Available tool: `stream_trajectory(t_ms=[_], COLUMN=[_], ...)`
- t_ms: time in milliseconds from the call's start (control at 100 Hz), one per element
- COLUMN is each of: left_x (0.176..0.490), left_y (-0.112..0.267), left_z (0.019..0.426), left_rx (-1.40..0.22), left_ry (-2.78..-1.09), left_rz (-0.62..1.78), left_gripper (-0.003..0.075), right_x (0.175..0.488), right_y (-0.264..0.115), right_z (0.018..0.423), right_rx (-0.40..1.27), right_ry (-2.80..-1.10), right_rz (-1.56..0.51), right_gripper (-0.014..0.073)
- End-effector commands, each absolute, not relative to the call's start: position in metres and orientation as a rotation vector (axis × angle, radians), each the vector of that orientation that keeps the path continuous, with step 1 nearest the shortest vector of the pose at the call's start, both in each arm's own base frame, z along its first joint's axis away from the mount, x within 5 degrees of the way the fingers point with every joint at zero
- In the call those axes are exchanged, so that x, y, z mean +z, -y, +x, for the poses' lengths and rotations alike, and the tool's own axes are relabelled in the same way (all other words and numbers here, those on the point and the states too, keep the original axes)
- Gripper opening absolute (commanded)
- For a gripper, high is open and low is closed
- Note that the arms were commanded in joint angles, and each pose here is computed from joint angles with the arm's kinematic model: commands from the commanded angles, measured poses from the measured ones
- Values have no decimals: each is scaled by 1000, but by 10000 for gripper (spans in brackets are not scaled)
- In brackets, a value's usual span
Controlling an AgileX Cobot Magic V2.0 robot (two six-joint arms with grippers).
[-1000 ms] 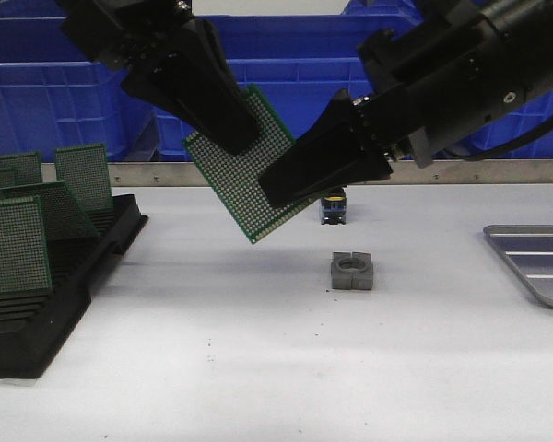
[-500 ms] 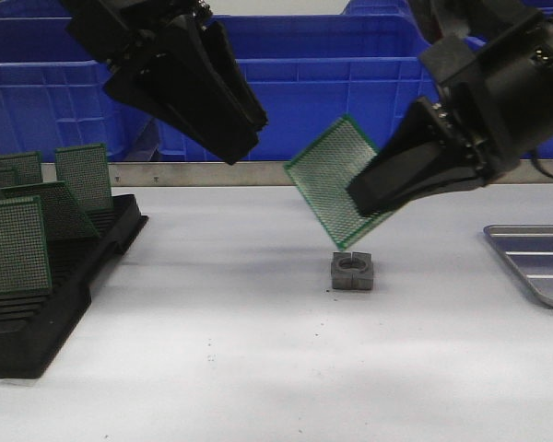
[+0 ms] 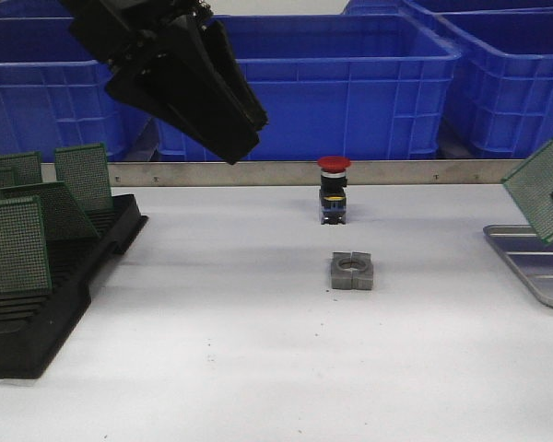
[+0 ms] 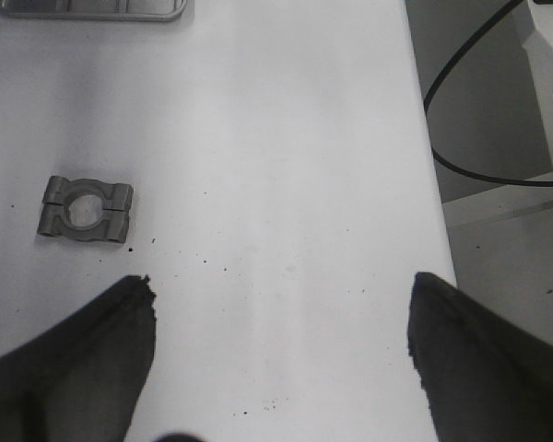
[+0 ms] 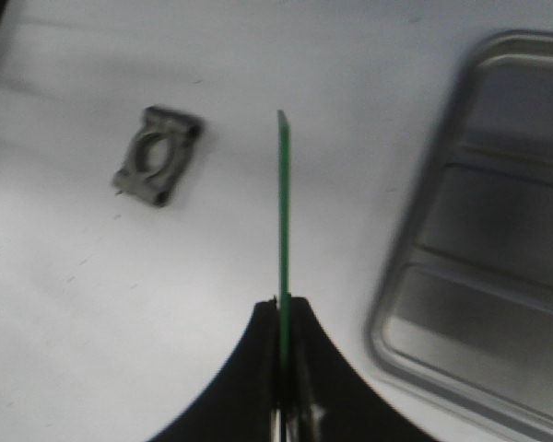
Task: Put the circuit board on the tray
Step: 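Release the left gripper and carry the board with the right gripper onto the tray, then lower the left gripper into the rack and grasp another green board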
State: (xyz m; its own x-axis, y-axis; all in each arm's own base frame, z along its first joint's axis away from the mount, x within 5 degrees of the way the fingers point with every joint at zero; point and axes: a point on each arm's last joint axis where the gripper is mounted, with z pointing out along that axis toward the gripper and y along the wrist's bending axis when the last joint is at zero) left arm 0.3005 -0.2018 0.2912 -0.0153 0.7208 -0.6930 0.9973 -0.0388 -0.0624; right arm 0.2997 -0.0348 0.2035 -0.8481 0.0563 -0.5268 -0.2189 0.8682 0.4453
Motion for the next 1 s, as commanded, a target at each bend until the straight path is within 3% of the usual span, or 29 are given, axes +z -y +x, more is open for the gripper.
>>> stream_trajectory(t_ms=[0, 90, 160, 260, 360, 430, 640, 990], left_x=[319, 319, 319, 319, 319, 319, 324, 316], left_y=[205, 205, 205, 205, 204, 204, 189, 120], left_z=[293, 293, 293, 293, 294, 294, 303, 326], left_rx=[-817, -817, -817, -817, -816, -816, -660, -266], left_ry=[-1709, -1709, -1709, -1709, -1711, -1711, -1752, -1942], left_rz=[1744, 1744, 1744, 1744, 1742, 1742, 1784, 1938], left_gripper=[527, 527, 527, 527, 527, 527, 527, 527], right_x=[221, 221, 221, 221, 221, 221, 221, 221], right_y=[51, 61, 61, 62, 67, 69, 70, 70], right_z=[304, 306, 306, 306, 308, 310, 310, 310], right_rx=[581, 518, 512, 500, 440, 403, 397, 400], right_ry=[-2415, -2402, -2400, -2398, -2384, -2375, -2373, -2374], right_rz=[-34, 14, 18, 24, 51, 67, 69, 68], right_gripper=[-67, -55, 13, 225, 505, 607, 610, 610])
